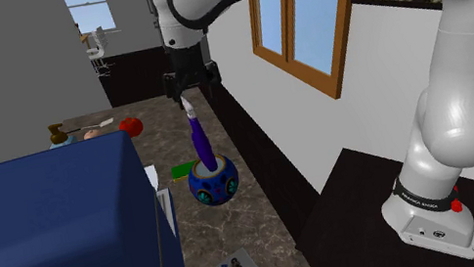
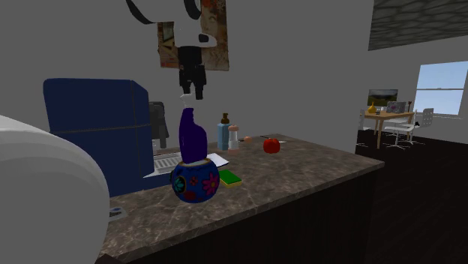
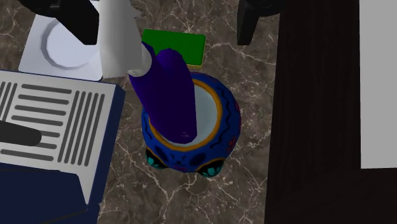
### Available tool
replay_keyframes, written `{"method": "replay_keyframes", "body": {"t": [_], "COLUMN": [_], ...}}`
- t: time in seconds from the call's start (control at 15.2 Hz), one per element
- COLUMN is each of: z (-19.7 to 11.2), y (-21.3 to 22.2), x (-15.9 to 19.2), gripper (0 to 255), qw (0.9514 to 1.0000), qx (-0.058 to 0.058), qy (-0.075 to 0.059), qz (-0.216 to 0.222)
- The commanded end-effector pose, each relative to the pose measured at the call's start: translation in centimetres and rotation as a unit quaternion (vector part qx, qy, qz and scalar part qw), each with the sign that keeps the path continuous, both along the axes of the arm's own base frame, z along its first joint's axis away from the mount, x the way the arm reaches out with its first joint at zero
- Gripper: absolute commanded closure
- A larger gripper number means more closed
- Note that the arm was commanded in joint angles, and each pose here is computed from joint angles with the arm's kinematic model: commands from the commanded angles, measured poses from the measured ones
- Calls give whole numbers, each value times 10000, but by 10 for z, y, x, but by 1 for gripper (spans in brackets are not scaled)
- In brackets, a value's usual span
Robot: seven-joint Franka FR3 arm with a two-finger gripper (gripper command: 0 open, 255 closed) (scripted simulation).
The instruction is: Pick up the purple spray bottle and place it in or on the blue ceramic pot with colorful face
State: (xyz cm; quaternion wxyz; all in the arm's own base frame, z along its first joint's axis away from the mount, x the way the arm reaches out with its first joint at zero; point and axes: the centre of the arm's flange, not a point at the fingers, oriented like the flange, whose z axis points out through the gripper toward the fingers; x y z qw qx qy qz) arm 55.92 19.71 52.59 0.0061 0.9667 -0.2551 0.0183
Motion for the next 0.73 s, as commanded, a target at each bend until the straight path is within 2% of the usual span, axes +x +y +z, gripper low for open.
{"method": "replay_keyframes", "body": {"t": [0.0,0.13,0.66], "z": [20,43,43], "y": [1,1,1], "x": [0,-1,-1], "gripper": [0,0,0], "qw": [10000,10000,10000], "qx": [-1,-1,-1], "qy": [1,1,1], "qz": [0,0,0]}}
